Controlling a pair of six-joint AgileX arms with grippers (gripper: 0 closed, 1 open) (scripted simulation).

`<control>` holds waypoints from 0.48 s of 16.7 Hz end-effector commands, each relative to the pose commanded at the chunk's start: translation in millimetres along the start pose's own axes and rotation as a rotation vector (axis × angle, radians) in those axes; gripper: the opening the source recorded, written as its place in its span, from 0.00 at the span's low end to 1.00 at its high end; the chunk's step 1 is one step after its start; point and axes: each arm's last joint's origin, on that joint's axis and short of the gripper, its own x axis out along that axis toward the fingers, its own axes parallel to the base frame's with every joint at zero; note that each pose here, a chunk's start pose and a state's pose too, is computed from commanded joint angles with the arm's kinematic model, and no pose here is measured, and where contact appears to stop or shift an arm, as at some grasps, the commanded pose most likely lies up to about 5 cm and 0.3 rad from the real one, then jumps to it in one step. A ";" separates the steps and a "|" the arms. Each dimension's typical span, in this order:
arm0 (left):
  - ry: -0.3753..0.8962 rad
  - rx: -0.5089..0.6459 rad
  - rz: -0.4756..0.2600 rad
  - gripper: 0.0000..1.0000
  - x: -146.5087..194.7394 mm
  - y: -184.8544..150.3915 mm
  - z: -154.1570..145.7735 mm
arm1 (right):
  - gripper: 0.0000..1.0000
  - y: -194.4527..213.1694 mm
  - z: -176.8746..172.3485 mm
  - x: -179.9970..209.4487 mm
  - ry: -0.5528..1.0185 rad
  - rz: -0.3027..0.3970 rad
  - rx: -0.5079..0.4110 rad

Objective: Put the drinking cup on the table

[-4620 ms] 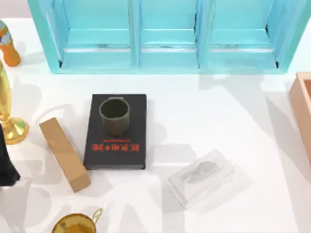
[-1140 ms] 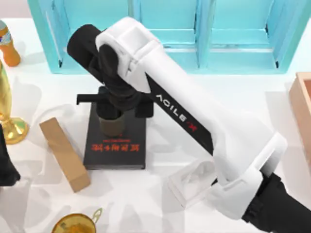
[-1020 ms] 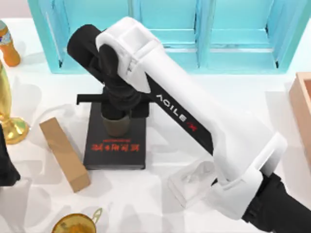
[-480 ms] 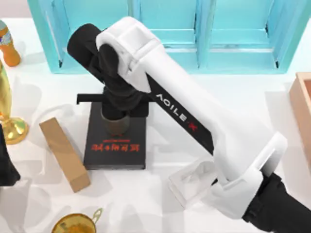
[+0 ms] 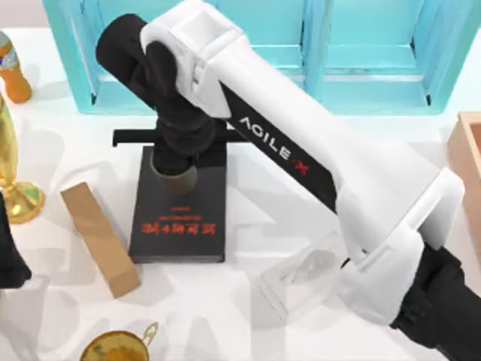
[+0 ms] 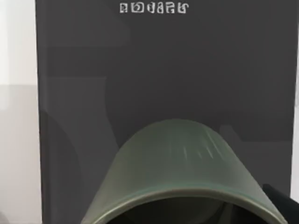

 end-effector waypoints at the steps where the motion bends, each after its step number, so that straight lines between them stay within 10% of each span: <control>1: 0.000 0.000 0.000 1.00 0.0 0.0 0.0 | 0.00 -0.3 0.6 -3.1 0.005 -0.005 -0.001; 8: 0.000 0.000 0.000 1.00 0.0 0.0 0.0 | 0.00 -3.7 3.3 -20.9 0.000 0.002 0.006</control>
